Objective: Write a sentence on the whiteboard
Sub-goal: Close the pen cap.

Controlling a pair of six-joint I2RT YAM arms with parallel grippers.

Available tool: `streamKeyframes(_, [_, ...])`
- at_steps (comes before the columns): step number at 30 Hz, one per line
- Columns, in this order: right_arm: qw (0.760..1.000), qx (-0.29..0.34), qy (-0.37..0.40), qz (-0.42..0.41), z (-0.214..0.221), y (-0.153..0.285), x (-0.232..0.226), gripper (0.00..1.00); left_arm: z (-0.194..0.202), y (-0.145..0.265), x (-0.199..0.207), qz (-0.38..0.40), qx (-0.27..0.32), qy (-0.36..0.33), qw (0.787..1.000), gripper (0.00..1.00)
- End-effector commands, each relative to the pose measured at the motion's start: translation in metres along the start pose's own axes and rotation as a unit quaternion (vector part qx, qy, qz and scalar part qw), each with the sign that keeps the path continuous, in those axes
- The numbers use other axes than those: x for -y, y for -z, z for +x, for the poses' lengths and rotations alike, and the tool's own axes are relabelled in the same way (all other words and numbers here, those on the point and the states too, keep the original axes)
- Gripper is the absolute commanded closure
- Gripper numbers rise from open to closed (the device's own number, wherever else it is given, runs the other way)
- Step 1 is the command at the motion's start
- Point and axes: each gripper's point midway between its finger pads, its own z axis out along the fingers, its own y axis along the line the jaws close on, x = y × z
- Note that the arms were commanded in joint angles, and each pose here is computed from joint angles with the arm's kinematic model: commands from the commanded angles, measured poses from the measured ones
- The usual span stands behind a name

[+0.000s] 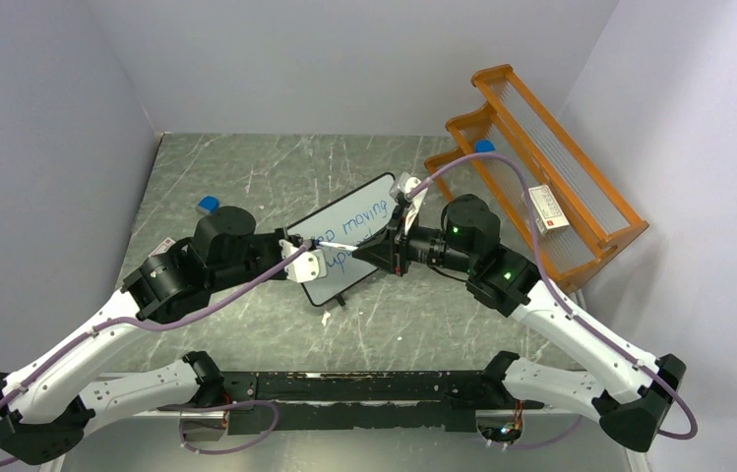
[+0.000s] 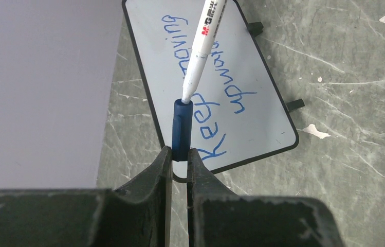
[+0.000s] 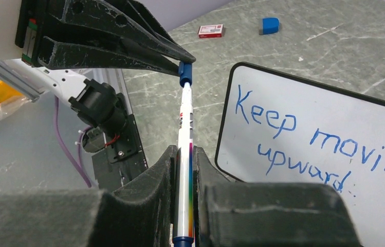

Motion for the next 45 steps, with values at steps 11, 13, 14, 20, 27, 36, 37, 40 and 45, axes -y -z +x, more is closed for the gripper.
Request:
streamKeyframes(11, [1.0,-0.02,0.0,-0.008,0.008,-0.011,0.004,1.0,-0.019,0.006,0.013,0.05,0.03,-0.016,0.998,0.95])
streamKeyframes(13, [1.0,-0.026,-0.004,-0.012,0.01,-0.013,0.003,1.0,-0.023,0.006,0.016,0.059,0.034,-0.015,0.998,0.95])
streamKeyframes(14, [0.999,-0.03,-0.006,-0.015,0.012,-0.015,0.003,1.0,-0.025,0.005,0.017,0.063,0.035,-0.015,0.997,0.95])
streamKeyframes(20, [0.999,-0.041,-0.018,-0.03,0.018,-0.023,0.001,1.0,-0.049,0.003,0.026,0.088,0.08,-0.007,0.993,0.95])
streamKeyframes(27, [0.998,-0.033,-0.033,-0.03,0.021,-0.032,0.003,1.0,-0.083,0.004,0.031,0.094,0.145,0.005,0.985,0.95])
streamKeyframes(36, [1.0,-0.004,-0.018,0.018,0.027,-0.027,0.02,1.0,-0.066,0.015,-0.005,-0.026,0.112,0.04,0.993,0.9])
streamKeyframes(37, [1.0,-0.001,-0.018,0.017,0.027,-0.027,0.02,1.0,-0.066,0.016,-0.005,-0.028,0.114,0.04,0.992,0.89])
streamKeyframes(40, [1.0,0.006,-0.02,0.015,0.028,-0.026,0.02,1.0,-0.064,0.016,-0.002,-0.022,0.111,0.037,0.993,0.79])
streamKeyframes(45, [0.999,0.029,-0.012,0.023,0.026,-0.021,0.022,1.0,-0.061,0.018,-0.002,-0.016,0.097,0.031,0.995,0.64])
